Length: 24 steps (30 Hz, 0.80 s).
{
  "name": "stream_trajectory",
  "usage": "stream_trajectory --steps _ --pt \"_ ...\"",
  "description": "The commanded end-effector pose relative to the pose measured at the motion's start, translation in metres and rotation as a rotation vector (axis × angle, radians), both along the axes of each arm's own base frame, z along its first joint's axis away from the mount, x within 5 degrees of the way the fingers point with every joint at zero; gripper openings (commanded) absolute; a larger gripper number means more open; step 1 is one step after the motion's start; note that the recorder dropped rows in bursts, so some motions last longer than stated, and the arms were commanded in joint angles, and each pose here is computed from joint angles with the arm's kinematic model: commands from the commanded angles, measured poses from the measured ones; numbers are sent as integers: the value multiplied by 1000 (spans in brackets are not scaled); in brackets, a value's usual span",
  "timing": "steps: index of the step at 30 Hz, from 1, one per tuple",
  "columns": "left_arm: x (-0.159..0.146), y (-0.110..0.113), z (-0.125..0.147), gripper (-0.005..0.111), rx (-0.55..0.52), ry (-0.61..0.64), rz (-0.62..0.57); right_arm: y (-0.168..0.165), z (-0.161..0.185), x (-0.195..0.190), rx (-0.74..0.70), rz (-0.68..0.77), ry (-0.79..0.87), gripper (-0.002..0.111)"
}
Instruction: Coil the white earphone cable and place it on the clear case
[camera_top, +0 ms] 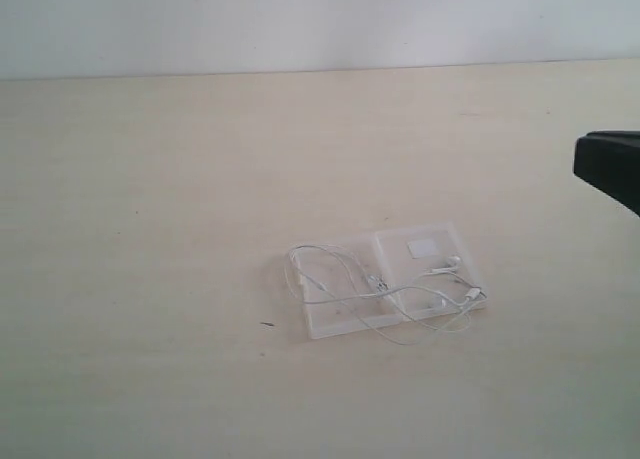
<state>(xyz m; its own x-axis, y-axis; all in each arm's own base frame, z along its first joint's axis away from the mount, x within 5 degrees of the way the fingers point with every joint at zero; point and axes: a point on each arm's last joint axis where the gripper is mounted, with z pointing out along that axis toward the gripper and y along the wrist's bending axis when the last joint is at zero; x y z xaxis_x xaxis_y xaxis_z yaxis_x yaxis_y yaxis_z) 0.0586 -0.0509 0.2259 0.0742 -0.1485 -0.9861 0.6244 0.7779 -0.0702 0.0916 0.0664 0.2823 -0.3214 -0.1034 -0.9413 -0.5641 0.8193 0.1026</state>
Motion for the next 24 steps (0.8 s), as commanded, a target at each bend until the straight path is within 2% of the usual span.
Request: stream_trajectory --steps 1,7,24 --pt "-8 -1 -1 0 3 -11 -42 -10 -13 -15 71 -7 -39 0" --pt "-10 -1 -2 0 -7 7 -58 -15 -30 -23 70 -6 -38 0" --pt "-10 -1 -2 0 -4 6 -57 -15 -30 -23 70 -6 -37 0"
